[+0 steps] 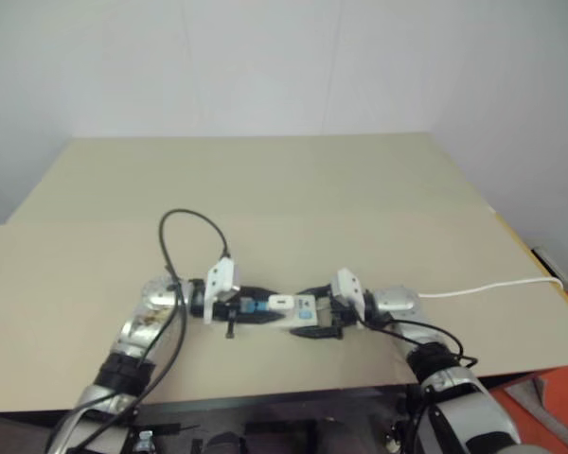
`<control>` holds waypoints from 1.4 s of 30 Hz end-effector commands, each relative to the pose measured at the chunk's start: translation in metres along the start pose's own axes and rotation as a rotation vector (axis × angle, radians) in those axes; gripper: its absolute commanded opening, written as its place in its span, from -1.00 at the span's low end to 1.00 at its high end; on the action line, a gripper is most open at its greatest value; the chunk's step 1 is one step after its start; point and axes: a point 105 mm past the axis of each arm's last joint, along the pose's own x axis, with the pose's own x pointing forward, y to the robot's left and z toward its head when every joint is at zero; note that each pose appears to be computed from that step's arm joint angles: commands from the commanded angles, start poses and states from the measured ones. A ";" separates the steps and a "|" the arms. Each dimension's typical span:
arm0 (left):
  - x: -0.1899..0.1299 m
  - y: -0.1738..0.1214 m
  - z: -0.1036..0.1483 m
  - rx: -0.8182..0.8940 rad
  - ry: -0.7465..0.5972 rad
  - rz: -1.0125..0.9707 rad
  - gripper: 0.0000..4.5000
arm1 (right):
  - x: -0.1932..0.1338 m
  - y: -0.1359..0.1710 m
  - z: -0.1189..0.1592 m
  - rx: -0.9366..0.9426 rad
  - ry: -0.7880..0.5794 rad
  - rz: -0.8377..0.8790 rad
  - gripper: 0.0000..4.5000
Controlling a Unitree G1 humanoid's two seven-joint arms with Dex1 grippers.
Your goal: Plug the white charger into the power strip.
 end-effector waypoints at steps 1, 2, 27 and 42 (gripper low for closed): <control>0.000 0.004 0.014 0.016 -0.042 0.006 0.42 | 0.000 0.003 -0.004 0.018 0.009 0.008 0.53; 0.000 0.005 0.016 0.016 -0.049 0.011 0.56 | 0.000 0.003 -0.004 0.019 0.007 0.007 0.53; -0.068 0.031 0.097 0.205 -0.097 0.020 1.00 | -0.018 0.000 0.006 -0.003 0.031 -0.007 0.98; -0.094 0.034 0.078 0.159 -0.032 0.085 1.00 | -0.121 0.016 0.052 -0.105 0.098 -0.245 0.98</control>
